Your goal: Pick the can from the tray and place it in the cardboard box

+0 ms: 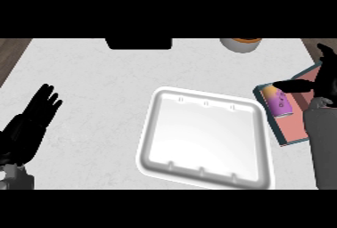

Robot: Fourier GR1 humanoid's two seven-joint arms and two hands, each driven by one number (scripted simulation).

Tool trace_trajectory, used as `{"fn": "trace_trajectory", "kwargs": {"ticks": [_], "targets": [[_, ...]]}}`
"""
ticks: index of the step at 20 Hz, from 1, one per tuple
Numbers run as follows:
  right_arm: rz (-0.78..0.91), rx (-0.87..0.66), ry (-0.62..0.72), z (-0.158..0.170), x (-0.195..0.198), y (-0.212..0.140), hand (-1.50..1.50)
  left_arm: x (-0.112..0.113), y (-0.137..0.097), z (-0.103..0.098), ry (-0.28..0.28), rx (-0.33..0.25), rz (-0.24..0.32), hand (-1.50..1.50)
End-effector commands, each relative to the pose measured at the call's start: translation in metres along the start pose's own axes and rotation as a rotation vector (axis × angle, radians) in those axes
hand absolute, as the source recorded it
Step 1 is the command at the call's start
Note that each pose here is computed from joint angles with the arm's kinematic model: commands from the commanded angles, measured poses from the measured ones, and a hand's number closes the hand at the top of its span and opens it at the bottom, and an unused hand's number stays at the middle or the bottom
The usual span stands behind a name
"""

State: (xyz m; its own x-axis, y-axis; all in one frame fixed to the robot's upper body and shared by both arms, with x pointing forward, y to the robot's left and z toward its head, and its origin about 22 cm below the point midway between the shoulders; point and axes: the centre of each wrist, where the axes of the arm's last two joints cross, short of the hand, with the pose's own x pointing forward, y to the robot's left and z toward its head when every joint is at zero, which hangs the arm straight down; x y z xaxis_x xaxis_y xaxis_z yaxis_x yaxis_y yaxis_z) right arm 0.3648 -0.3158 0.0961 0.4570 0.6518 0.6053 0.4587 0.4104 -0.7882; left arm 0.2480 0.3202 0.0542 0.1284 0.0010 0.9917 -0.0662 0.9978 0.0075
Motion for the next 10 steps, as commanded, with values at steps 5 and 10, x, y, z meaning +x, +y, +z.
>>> {"fn": "trace_trajectory", "kwargs": {"ticks": [5, 10], "targets": [[-0.383, -0.209, 0.035, 0.006, -0.009, -0.047, -1.50, -0.005, -0.002, 0.010, 0.009, 0.016, 0.011, 0.00], [-0.419, -0.233, 0.063, 0.015, -0.067, -0.102, -1.50, 0.003, 0.004, 0.010, 0.009, 0.028, 0.007, 0.00]]}}
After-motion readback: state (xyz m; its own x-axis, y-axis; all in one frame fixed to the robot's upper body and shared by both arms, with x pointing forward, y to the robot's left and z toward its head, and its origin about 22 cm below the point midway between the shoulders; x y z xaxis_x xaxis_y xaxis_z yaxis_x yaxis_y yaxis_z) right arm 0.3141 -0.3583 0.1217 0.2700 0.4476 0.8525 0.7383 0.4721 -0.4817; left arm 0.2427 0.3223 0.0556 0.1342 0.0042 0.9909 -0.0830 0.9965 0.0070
